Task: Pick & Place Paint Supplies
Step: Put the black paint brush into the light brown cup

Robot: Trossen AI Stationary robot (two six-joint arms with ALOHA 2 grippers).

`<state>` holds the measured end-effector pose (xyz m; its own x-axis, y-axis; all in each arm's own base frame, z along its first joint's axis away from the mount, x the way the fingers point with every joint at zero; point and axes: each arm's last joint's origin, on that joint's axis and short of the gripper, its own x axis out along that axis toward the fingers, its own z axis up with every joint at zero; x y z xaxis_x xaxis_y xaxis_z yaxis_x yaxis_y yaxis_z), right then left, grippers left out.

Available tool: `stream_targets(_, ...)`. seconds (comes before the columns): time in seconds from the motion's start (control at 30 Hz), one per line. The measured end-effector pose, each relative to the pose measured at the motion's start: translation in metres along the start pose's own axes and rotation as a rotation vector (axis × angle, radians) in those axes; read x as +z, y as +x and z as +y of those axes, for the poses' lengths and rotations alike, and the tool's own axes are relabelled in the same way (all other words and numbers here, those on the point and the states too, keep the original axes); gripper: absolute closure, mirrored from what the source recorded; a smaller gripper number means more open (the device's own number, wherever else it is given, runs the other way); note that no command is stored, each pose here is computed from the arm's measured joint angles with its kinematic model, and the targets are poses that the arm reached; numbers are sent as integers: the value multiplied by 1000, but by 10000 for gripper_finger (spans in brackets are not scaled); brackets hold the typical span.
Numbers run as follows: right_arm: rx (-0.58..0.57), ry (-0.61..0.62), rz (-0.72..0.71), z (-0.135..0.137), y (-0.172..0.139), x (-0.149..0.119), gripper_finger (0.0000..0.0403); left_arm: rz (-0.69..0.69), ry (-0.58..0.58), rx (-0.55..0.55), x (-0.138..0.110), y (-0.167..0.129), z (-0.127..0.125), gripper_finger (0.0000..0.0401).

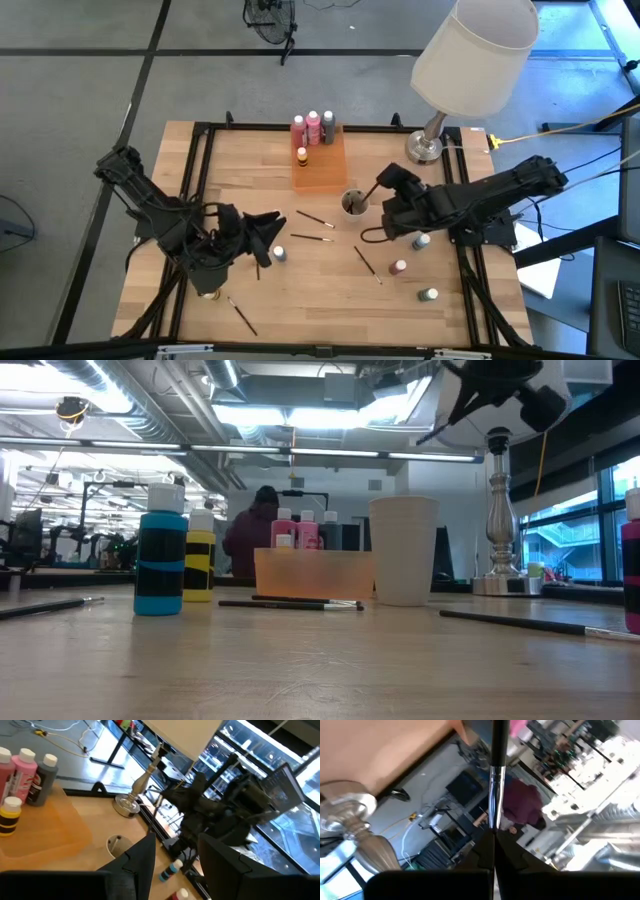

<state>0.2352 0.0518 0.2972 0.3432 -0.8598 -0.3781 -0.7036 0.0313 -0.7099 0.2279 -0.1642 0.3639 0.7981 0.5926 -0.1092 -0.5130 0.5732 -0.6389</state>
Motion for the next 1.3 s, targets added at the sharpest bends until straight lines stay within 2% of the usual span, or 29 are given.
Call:
stream_targets(0.3, 79, -84, -20, 4, 12, 26, 403, 24, 28, -37, -3, -13, -3, 258)
stream_targets(0.47, 101, -102, 23, 4, 27, 38, 403, 27, 36, -41, -3, -15, -3, 258)
stream_targets(0.8, 145, -87, 61, 2, 45, 38, 403, 27, 63, -42, -3, -15, -3, 258)
stream_targets(1.07, 175, -76, 19, 3, 45, 41, 403, 26, 89, -42, -3, -15, -3, 258)
stream_targets(1.3, 187, -124, 29, 6, 51, 55, 403, 26, 89, -42, -3, -15, -3, 258)
